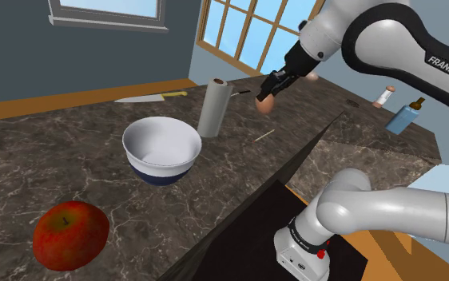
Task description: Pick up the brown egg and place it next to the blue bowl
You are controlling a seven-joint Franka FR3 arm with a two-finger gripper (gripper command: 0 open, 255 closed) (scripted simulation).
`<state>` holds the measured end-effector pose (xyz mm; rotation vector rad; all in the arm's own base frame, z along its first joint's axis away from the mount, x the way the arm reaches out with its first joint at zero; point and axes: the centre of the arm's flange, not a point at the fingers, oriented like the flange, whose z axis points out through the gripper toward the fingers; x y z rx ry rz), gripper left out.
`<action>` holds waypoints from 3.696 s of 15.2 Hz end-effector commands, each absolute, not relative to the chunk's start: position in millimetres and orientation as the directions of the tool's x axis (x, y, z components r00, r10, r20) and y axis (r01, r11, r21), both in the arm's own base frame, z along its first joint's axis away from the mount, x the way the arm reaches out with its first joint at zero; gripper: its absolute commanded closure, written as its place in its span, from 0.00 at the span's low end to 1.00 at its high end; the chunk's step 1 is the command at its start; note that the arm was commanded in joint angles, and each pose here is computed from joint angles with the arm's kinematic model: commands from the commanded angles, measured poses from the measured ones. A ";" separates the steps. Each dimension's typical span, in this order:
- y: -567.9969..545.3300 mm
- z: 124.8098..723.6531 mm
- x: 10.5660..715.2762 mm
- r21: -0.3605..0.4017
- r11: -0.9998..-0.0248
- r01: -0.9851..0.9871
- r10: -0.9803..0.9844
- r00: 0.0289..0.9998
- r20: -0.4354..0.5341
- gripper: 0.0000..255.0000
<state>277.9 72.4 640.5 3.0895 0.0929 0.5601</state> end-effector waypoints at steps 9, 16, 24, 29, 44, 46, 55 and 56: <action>192.9 633.5 260.1 0.011 -0.998 0.057 0.057 0.935 0.351 1.00; 192.9 596.6 260.1 0.011 -0.998 0.057 0.057 0.935 0.351 1.00; 192.9 554.4 260.1 0.011 -0.998 0.057 0.057 0.935 0.351 1.00; 192.9 528.0 260.1 0.011 -0.998 0.057 0.057 0.935 0.351 1.00; 192.9 463.8 260.1 0.011 -0.998 0.057 0.057 0.935 0.351 1.00; 192.9 463.8 260.1 0.011 -0.998 0.057 0.057 0.935 0.351 1.00; 192.9 463.8 260.1 0.011 -0.998 0.057 0.057 0.935 0.351 0.00; 192.8 476.1 255.5 0.011 -0.998 0.057 0.057 0.935 0.351 0.00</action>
